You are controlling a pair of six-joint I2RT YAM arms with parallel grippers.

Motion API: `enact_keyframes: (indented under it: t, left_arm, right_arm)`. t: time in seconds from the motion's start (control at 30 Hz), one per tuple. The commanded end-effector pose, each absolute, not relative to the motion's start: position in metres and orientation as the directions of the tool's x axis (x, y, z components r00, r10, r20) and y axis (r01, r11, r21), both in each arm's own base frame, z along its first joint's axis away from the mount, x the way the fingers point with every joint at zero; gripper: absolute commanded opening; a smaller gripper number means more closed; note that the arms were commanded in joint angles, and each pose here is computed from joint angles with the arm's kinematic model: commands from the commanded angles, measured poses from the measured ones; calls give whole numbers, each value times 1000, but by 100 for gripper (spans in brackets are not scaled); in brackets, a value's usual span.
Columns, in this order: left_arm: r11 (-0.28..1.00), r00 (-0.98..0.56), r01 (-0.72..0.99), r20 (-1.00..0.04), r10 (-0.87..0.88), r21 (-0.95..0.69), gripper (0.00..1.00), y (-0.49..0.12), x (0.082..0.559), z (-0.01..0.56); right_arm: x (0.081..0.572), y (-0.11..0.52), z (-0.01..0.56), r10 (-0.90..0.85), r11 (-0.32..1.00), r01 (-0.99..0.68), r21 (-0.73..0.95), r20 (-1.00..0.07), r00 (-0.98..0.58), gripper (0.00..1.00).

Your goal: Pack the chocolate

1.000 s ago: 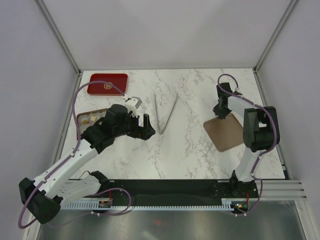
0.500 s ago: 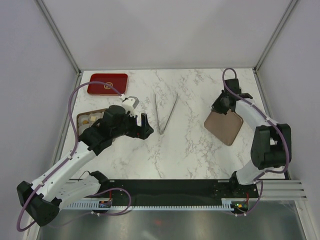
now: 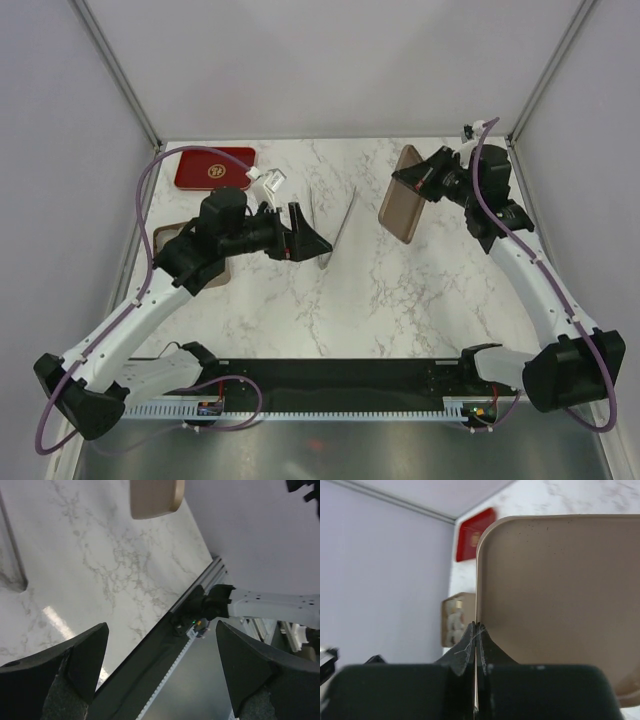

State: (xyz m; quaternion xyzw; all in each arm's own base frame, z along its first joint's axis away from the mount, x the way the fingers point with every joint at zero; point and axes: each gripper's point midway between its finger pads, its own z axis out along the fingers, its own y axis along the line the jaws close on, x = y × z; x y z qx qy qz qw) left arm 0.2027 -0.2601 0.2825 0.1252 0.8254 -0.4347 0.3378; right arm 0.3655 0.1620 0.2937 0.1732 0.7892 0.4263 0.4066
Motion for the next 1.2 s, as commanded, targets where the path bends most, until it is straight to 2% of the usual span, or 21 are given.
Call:
enact_keyframes:
  t: [0.0,0.07,0.13,0.17,0.2,0.23,0.27,0.3,0.33,0.4,0.43,0.47,0.63,0.83,1.0,1.07,1.17]
  left_arm:
    - [363,-779,519,-603,-170,-774,96,-284,184,349]
    - [270,-831,474,-527,-179,-838,97,-292,175,363]
    - [148,-840,487,-508,-191,-861,98,-300,171,384]
    - [92,-876,427,-436,-205,-900,98,-302,169,394]
    - [25,-869,447,-440,-227,-894,99,-306,171,407]
    - [-12,-881,425,-410,-235,-905,99,-307,172,413]
    - [-58,-914,346,-322,-246,-937,100,-307,173,421]
    - [-84,-928,305,-276,-251,-949,100,-310,179,418]
    - [-150,-922,321,-273,-274,-935,100,-310,181,433]
    - [-222,-953,201,-139,-269,-954,100,-316,193,433]
    - [-267,-954,207,-135,-266,-941,100,-316,195,440]
    - [-283,-964,156,-84,-251,-946,100,-318,198,439]
    - [-260,-969,12,53,-240,-966,100,-334,224,407]
    - [-300,-936,-135,221,-275,-944,100,-343,255,384]
    - [-349,-915,-198,300,-269,-916,100,-359,286,376]
    - [-375,-898,-259,365,-247,-890,100,-363,295,367]
    - [-443,-881,-275,408,-240,-853,100,-360,304,368]
  right_arm:
    - [350,185,384,654,418,-354,837,-547,-523,0]
    - [347,188,390,685,363,-368,856,-513,-517,0]
    - [343,188,412,721,319,-442,839,-517,-462,0]
    - [342,189,416,731,302,-453,839,-509,-455,0]
    - [339,190,422,738,295,-485,823,-519,-432,0]
    - [340,188,426,751,305,-494,814,-524,-401,0]
    - [339,190,427,754,308,-504,807,-530,-388,0]
    - [337,189,433,757,315,-524,791,-543,-364,0]
    - [338,189,434,760,321,-525,789,-545,-355,0]
    - [339,190,435,755,333,-533,778,-559,-344,0]
    - [340,190,435,757,335,-536,775,-560,-336,0]
    - [341,189,434,759,341,-533,774,-562,-330,0]
    - [345,189,433,748,380,-553,741,-598,-288,0]
    - [353,192,424,739,405,-548,732,-615,-276,0]
    - [362,201,416,723,446,-551,706,-646,-243,0]
    - [365,204,410,711,470,-545,694,-664,-232,0]
    - [364,209,401,701,479,-547,686,-674,-233,0]
